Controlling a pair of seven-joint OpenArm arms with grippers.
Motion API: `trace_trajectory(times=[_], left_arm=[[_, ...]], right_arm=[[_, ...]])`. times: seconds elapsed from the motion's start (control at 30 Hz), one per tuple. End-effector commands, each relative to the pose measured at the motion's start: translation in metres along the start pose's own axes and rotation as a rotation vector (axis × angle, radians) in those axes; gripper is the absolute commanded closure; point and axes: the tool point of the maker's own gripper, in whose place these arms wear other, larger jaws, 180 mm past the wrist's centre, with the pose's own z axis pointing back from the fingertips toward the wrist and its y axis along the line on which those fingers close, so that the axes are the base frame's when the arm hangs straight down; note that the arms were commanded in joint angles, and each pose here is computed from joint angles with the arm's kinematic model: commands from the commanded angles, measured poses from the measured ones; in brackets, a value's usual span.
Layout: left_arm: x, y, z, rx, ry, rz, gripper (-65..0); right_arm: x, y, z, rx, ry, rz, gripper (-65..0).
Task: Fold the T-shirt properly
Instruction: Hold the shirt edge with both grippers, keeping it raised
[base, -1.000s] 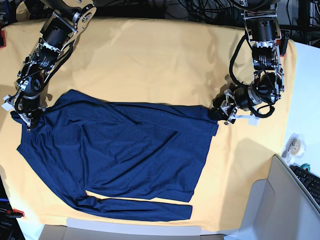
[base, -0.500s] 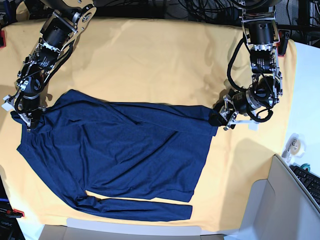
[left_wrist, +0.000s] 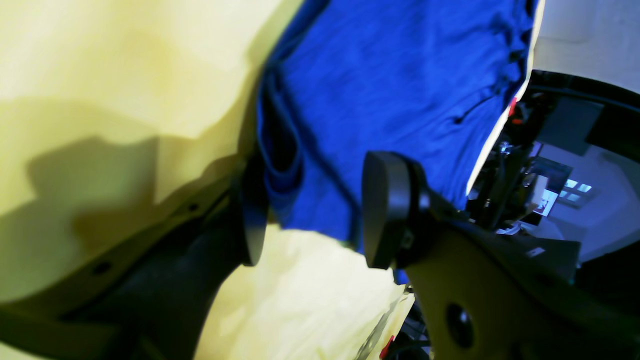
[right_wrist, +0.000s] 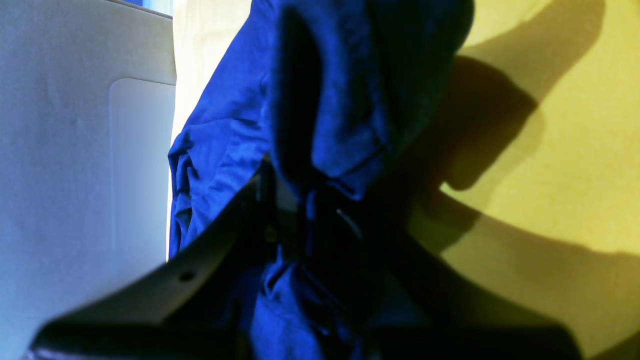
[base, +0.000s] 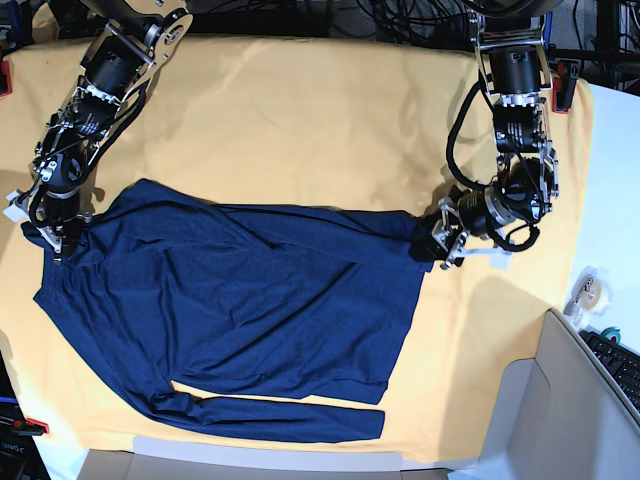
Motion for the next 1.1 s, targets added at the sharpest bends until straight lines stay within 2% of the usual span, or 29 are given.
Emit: trace_trajectory(times=[0.0, 0.17, 0.4, 0.53, 0.9, 1.07], left_arm=[[0.009, -0.017, 0.004, -0.041, -0.01, -0.007, -27.9], [0.008, -0.028, -0.004, -0.049, -0.017, -0.036, -27.9], [-0.005, 0.008, -0.025, 0.066, 0.001, -0.05, -27.9], [-0.008, 0.012, -0.028, 0.089, 0.001, -0.077, -27.9], [0.032, 0.027, 0.001, 0.146, -0.064, -0.134, -27.9], [0.03, 0.031, 0.01, 0.152, -0.071, -0.158, -27.9]], right_arm=[[-0.018, -0.004, 0.0, -0.014, 0.062, -0.045, -3.1], [-0.018, -0.004, 0.0, -0.014, 0.062, -0.045, -3.1], [-0.017, -0.004, 0.0, -0.013, 0.063, -0.046, -3.1], [-0.017, -0.004, 0.0, -0.013, 0.063, -0.046, -3.1], [-0.016, -0.004, 0.0, -0.013, 0.061, -0.045, -3.1], [-0.016, -0.004, 0.0, -0.013, 0.061, -0.045, -3.1]])
